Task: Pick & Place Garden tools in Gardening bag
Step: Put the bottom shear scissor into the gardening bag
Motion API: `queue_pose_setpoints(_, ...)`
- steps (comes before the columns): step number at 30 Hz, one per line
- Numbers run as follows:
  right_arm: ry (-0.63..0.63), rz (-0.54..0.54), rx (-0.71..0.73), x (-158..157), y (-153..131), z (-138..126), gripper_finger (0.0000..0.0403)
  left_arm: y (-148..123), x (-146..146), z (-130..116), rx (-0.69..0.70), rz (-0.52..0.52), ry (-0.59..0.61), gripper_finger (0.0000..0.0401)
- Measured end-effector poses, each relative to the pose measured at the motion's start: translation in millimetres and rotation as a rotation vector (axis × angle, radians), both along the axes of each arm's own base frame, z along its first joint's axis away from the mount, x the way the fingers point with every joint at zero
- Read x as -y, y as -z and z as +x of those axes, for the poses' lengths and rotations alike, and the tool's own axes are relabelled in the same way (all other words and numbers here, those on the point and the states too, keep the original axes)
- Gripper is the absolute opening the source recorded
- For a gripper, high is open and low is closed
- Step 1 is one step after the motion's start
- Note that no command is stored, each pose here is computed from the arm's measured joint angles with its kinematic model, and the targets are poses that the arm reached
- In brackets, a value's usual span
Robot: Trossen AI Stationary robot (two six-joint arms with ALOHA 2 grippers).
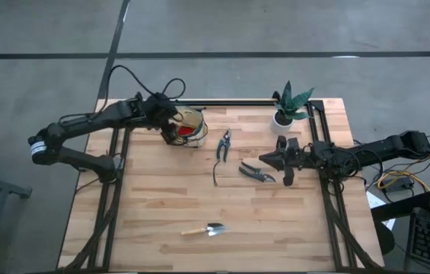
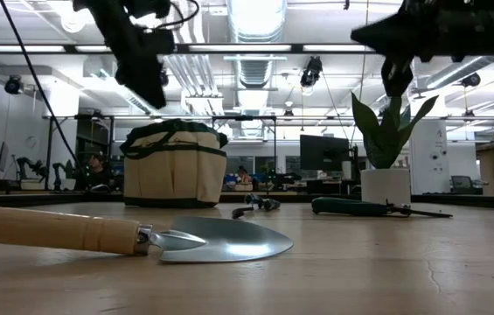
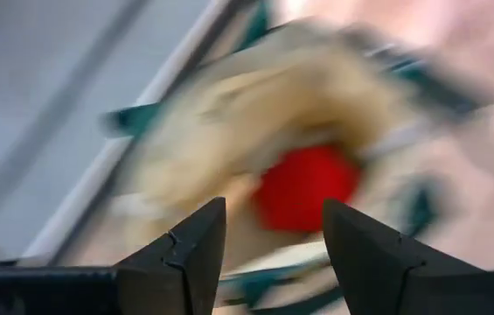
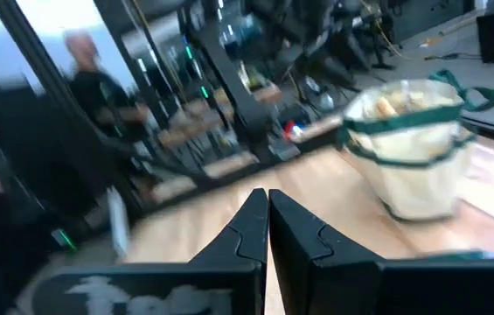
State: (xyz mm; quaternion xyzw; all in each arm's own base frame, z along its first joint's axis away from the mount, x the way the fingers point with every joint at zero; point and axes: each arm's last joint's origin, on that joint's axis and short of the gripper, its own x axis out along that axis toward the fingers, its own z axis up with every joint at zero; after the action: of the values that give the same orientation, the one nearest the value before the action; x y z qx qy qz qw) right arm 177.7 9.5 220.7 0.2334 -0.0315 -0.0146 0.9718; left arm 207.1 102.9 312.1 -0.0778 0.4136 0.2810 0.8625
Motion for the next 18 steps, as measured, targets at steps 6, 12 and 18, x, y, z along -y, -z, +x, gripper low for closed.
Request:
queue_pose_setpoints(6,0.068,0.176,0.134,2.7,-11.7,-1.7,0.0008,-12.1,9.7,0.4,0.215,-0.182,0.047,0.0167)
queue_pose_setpoints(12,0.124,0.224,0.144,4.4,-11.6,-1.9,0.0008,-19.2,18.4,6.2,0.318,-0.26,0.17,0.0084)
queue_pose_setpoints(18,0.15,0.275,0.143,5.1,-14.5,-0.5,0.0008,-22.0,29.4,13.0,0.371,-0.285,0.275,0.0007)
